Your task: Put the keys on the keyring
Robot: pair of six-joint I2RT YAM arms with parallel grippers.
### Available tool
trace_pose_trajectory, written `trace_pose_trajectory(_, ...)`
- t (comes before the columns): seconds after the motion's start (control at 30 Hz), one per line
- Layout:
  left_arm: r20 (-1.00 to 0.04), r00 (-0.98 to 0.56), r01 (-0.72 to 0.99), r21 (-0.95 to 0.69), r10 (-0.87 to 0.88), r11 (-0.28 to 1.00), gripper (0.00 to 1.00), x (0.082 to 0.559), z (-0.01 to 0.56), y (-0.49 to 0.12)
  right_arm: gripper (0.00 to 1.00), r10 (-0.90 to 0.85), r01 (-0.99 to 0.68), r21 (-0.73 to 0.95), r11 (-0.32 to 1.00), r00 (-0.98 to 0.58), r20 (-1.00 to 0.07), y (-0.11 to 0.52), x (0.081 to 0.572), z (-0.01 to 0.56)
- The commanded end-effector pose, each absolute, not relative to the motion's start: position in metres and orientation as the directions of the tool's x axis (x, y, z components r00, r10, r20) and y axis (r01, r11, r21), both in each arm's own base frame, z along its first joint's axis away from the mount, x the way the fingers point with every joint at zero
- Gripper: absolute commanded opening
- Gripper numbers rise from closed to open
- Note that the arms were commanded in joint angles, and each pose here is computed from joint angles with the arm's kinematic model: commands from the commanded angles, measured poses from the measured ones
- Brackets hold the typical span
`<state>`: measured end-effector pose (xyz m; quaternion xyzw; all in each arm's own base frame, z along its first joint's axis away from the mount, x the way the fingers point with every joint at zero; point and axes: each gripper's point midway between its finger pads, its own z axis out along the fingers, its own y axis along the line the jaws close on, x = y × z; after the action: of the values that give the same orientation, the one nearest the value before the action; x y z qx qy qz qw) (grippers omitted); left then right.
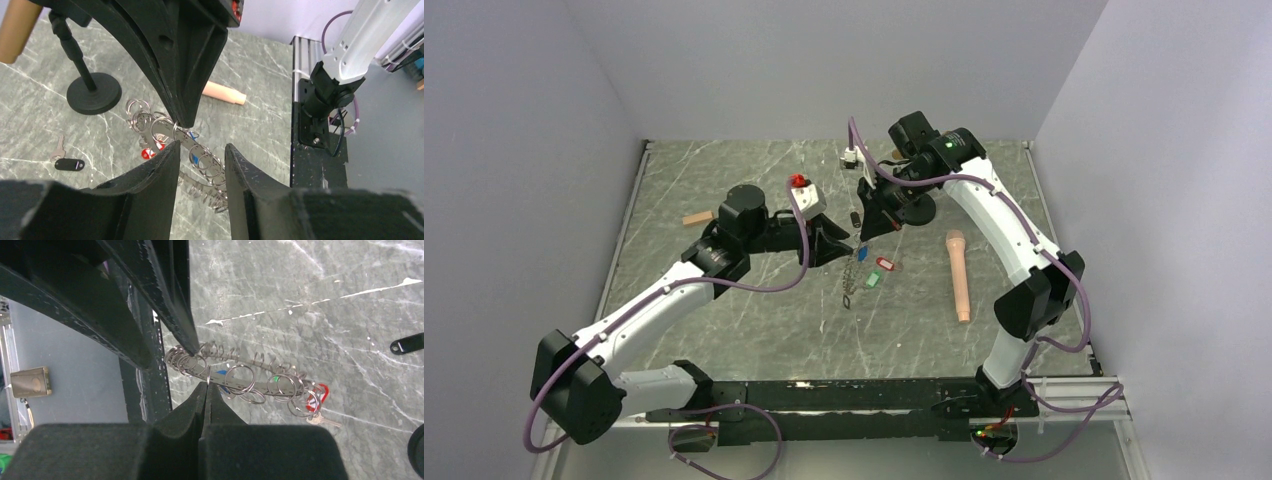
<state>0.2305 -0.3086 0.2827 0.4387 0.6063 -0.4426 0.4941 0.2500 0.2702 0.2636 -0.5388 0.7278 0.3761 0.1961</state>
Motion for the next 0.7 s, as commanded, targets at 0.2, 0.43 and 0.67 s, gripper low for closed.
trace_pose_trajectory(0.2,-0.992,-0.071,0.956,-0.038,0.103,0.29,0.42,0.249,0.287,-0.314,0.0,-0.634,-0.938,0.328,0.109,-0.32,-0.704,0.27,0.247,0.273)
trace_pose_trajectory(0.43,-0.991,-0.112,0.956,-0.087,0.074,0.281,0.41,0.247,0.281,-0.317,0.0,-0.638,-0.942,0.324,0.086,-0.302,-0.708,0.269,0.242,0.268)
trace_pose_trajectory(0.67,-0.987,-0.146,0.964,-0.126,0.068,0.236,0.32,0.248,0.28,-0.328,0.0,-0.662,-0.942,0.329,0.072,-0.292,-0.69,0.265,0.241,0.259)
